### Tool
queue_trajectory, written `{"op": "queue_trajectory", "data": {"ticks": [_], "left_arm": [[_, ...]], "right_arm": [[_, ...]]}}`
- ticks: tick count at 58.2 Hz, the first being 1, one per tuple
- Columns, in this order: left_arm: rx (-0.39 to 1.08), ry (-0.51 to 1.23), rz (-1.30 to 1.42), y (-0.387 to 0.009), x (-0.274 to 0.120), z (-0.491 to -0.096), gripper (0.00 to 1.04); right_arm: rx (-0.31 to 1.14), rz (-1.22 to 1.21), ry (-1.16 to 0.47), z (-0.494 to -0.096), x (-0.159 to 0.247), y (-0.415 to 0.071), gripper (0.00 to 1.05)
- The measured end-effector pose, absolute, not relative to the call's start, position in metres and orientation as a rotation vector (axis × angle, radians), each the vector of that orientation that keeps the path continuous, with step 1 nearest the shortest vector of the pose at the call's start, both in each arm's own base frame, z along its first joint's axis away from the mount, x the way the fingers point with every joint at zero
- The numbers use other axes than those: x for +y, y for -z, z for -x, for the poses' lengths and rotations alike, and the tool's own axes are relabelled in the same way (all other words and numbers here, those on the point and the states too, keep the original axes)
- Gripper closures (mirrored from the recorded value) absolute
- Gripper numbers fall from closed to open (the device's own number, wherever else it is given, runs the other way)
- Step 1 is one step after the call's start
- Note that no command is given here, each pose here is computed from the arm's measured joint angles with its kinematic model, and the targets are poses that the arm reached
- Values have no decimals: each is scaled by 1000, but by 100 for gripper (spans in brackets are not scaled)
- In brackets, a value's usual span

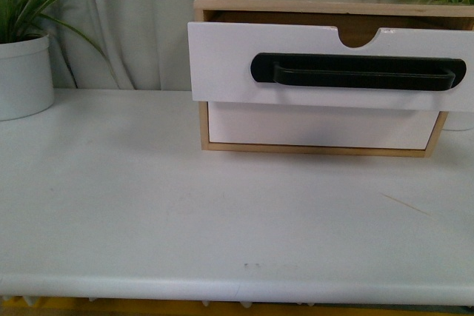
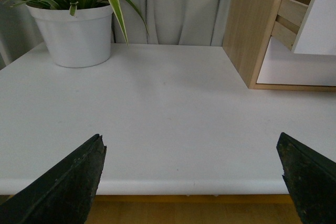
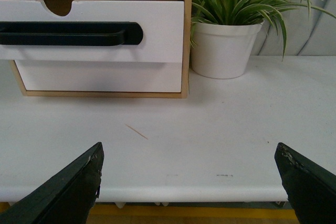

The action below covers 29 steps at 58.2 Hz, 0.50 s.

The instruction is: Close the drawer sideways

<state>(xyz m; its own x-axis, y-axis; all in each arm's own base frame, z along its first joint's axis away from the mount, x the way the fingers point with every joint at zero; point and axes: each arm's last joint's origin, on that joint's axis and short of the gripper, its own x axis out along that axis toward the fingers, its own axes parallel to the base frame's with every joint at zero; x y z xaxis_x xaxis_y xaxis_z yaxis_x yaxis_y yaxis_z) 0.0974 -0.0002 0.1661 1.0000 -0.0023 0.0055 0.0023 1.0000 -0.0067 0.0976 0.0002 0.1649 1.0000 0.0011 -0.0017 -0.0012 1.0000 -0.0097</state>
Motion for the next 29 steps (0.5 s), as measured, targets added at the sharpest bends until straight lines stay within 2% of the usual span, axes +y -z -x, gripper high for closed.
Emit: {"op": "queue_trajectory", "data": {"ticks": [29], "left_arm": [[-6, 2, 7, -166, 0, -97, 6]], "right_arm": [[2, 10, -1, -98, 0, -165, 9]]}}
